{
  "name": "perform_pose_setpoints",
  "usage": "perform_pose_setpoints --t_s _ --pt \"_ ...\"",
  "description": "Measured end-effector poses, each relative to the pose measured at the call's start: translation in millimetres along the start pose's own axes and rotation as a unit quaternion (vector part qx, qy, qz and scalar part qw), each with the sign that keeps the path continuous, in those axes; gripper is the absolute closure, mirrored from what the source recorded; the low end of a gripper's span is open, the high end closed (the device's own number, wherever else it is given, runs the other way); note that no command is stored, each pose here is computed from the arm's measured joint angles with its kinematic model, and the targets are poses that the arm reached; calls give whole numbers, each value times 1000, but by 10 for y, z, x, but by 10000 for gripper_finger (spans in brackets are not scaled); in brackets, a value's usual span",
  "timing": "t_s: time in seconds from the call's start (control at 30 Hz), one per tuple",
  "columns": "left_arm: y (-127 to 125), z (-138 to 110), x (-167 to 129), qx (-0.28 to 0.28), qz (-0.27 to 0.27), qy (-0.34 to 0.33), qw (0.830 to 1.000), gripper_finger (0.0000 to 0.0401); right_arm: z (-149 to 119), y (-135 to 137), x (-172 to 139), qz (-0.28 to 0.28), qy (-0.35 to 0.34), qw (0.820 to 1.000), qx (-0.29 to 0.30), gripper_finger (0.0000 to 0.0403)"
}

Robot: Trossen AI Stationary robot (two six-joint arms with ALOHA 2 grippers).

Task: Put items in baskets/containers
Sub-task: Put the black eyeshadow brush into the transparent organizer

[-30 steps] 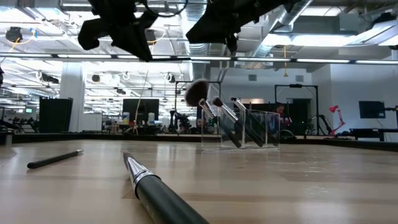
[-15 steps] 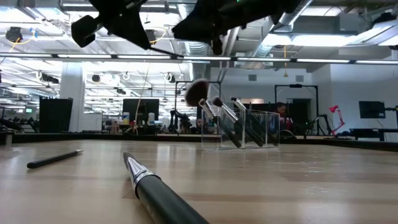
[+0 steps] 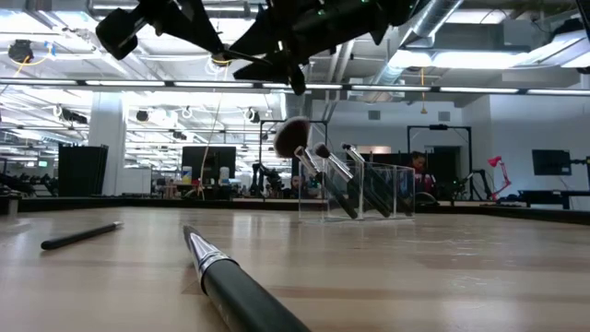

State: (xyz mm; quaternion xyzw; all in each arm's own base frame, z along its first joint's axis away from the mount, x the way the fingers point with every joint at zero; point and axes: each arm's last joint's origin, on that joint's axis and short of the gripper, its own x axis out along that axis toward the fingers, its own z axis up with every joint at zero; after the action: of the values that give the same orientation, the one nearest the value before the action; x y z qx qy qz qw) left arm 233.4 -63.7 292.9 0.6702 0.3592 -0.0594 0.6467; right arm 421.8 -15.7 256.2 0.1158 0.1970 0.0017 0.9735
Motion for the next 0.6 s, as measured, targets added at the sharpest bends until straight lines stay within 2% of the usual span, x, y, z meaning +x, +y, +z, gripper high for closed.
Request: perform_pose_setpoints --t_s 0.23,0.47,0.6 --pt "-3 13 -7 0 2 0 1000 384 -2 14 -28 -1 11 1000 1 204" --pt "-35 76 32 11 -7 -3 1000 384 26 34 -75 9 15 1000 1 215" --pt "-69 115 99 29 -14 20 999 384 19 75 -61 29 13 999 4 224"
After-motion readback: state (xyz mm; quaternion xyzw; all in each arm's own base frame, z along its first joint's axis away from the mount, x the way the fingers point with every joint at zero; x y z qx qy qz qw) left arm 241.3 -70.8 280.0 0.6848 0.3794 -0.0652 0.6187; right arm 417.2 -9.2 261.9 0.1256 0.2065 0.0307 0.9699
